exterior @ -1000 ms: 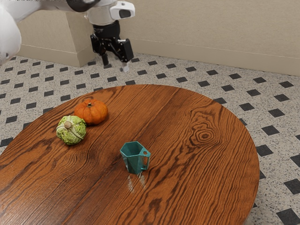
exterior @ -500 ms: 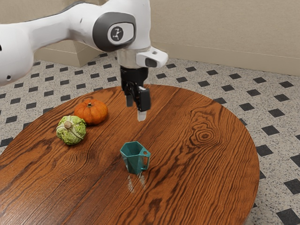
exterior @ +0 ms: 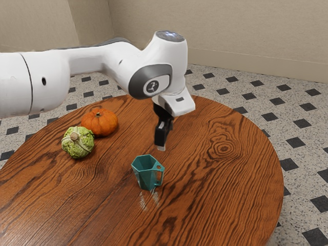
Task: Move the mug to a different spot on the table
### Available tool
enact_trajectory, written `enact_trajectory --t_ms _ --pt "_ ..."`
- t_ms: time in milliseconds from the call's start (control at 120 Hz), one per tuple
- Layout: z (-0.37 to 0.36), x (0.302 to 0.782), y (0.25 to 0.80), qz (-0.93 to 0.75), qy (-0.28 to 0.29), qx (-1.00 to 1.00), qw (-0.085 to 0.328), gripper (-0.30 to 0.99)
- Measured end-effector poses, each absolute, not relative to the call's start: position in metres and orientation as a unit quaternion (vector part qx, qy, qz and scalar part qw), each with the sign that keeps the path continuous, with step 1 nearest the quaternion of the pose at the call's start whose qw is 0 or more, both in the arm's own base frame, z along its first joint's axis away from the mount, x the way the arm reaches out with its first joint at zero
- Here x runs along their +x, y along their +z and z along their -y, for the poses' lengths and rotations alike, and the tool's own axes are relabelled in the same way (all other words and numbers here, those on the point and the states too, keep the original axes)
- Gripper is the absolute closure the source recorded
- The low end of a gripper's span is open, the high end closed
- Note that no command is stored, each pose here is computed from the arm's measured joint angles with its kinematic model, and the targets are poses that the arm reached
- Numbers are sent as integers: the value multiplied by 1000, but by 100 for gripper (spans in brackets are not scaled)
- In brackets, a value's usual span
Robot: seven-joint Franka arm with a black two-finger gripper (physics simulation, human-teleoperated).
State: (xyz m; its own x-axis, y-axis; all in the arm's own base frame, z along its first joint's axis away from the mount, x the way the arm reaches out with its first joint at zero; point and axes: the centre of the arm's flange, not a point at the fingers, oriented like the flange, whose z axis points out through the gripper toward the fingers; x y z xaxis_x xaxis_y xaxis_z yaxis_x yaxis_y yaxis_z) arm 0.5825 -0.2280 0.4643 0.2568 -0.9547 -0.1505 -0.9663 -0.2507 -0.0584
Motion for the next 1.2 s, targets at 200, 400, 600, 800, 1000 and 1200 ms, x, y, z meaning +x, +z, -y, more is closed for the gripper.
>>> enact_trajectory --t_ms 200,400,600,800,1000,1200 --pt "225 600 404 -665 79 -739 72 0" --pt "226 601 360 -706 95 -699 61 0" --pt "227 596 335 -727 98 -678 39 0" --pt "226 598 310 -734 100 -671 36 0" --pt "215 606 301 -721 99 -685 46 0" --pt "212 611 289 -705 105 -699 52 1"
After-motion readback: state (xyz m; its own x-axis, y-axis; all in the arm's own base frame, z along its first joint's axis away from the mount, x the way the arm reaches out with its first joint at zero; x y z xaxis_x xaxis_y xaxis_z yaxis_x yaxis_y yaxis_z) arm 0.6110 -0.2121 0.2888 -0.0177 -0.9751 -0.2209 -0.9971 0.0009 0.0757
